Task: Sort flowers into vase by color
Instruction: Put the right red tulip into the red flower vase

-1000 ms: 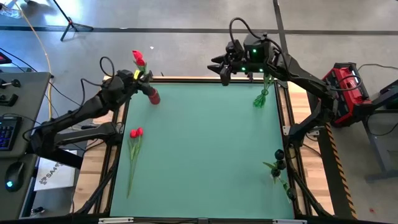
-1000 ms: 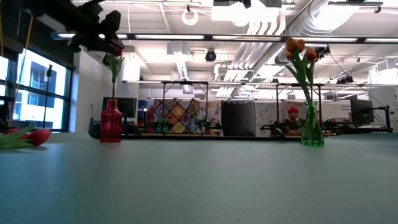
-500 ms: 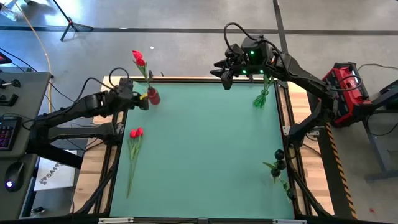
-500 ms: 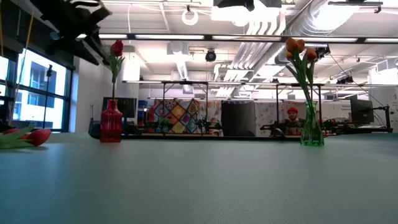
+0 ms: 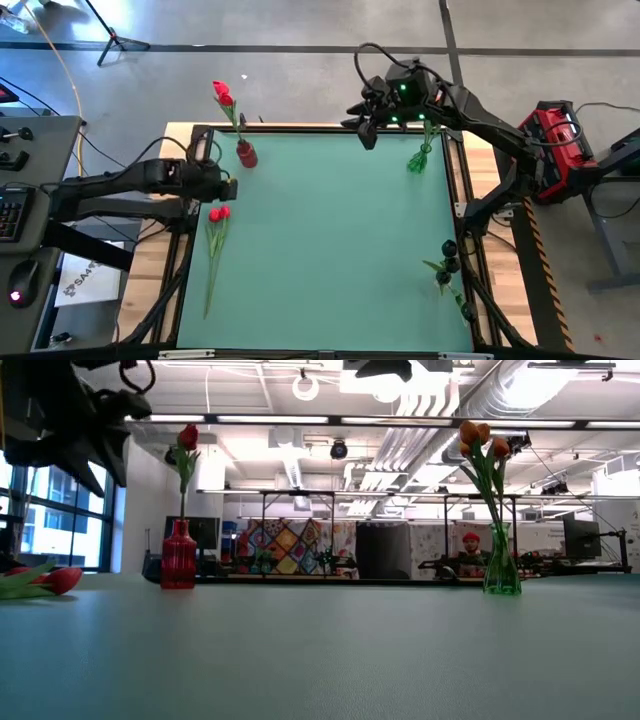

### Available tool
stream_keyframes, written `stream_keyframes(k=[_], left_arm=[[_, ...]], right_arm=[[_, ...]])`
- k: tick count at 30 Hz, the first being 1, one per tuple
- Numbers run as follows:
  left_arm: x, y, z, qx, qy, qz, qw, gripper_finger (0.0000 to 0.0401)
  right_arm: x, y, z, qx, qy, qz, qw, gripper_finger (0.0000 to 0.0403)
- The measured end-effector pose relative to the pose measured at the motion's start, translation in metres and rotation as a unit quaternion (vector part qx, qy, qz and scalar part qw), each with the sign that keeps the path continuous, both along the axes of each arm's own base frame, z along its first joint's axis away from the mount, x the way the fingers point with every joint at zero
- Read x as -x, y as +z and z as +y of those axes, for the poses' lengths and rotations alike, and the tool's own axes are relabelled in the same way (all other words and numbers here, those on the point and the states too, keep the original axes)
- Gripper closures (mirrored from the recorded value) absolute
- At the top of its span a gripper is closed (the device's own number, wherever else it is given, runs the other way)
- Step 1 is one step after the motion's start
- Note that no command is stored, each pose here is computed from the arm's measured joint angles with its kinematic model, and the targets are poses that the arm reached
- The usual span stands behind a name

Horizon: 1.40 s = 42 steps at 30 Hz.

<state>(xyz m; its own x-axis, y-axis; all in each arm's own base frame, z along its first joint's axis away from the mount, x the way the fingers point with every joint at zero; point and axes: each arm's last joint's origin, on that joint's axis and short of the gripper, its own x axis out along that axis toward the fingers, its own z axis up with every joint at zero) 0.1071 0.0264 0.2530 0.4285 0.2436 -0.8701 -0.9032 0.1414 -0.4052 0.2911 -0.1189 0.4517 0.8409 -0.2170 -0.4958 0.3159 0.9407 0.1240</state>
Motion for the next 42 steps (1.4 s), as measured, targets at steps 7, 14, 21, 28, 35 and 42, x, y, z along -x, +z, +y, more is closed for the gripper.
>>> stream_keyframes(k=[7,14,21,28,35,42], left_arm=[[-0.005,-0.034,-0.005,0.074,0.044,0.028,0.996,0.0206],[-0.015,-0.045,-0.015,0.128,-0.013,0.061,0.99,0.0211],[-0.025,-0.055,-0.029,0.182,-0.007,0.109,0.977,0.0231],[-0.033,-0.068,-0.037,0.171,0.033,0.167,0.97,0.0242],[-0.043,-0.087,-0.037,0.15,0.028,0.242,0.958,0.026],[-0.055,-0.106,-0.034,0.132,0.016,0.274,0.953,0.0281]], right_arm=[[0.001,-0.003,0.004,-0.008,0.005,0.019,1.0,0.0224],[0.002,-0.006,0.004,-0.014,0.004,0.034,0.999,0.0224],[0.005,-0.009,0.005,-0.023,0.005,0.055,0.998,0.0224],[0.003,-0.019,0.004,-0.025,0.006,0.069,0.997,0.0224],[-0.004,-0.041,0.003,-0.039,0.005,0.09,0.995,0.0224],[-0.011,-0.046,0.012,-0.034,0.025,0.08,0.996,0.0224]])
